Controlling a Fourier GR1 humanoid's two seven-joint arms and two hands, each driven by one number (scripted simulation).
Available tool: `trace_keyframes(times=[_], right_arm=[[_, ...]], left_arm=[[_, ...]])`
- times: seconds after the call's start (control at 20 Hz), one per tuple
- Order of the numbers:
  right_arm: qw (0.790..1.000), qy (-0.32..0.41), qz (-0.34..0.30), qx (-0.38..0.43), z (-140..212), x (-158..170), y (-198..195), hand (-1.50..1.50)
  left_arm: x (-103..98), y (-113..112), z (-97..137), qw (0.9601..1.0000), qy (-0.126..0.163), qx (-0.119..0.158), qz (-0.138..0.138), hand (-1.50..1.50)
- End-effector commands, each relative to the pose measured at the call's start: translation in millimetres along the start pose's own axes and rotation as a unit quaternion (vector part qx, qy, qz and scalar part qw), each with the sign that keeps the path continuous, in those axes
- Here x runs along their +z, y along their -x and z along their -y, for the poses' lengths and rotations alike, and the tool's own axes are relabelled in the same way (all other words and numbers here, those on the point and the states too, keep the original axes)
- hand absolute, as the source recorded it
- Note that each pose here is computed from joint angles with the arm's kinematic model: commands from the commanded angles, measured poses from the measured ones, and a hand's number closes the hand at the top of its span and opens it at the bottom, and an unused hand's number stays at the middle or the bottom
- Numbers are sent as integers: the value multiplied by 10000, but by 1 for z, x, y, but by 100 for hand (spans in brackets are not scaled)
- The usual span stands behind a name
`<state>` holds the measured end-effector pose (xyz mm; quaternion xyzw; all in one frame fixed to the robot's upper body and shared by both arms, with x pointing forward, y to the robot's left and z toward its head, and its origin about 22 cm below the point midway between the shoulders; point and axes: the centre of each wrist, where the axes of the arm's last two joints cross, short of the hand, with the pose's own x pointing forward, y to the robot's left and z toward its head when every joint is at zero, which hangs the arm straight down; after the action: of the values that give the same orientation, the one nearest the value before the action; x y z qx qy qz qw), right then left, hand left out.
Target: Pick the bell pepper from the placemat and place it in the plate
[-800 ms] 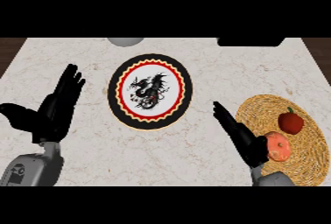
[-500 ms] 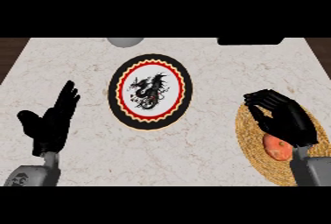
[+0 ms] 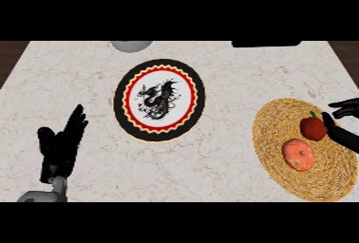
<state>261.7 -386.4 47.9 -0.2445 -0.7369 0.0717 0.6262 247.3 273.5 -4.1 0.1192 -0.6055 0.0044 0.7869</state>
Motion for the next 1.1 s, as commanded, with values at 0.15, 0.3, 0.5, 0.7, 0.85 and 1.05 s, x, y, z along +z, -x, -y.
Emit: trace_keyframes(times=[0.15, 0.3, 0.5, 0.7, 0.85, 1.05], right_arm=[[9939, -526, 615, -756, 33, 36, 63, -150], [9915, -1074, 441, 592, 44, 31, 61, -150], [9751, -1143, 173, 1893, 70, 11, 34, -150], [9529, -1556, -163, 2597, 90, -20, -6, -150], [9389, -1964, -409, 2798, 78, -36, -19, -150], [9064, -2743, -1093, 3020, 69, -39, -14, -150]], left_arm=[[5, 0, 20, 9999, 130, -42, -105, 0], [0, 8, 19, 9998, 181, -121, -43, 0], [2, 4, 24, 9998, 163, -67, -46, 0], [7, 2, 19, 9996, 168, -208, -30, 0], [-6, 1, 21, 9997, 132, -195, -10, 0], [-4, 5, 21, 9996, 199, -42, -180, 0]])
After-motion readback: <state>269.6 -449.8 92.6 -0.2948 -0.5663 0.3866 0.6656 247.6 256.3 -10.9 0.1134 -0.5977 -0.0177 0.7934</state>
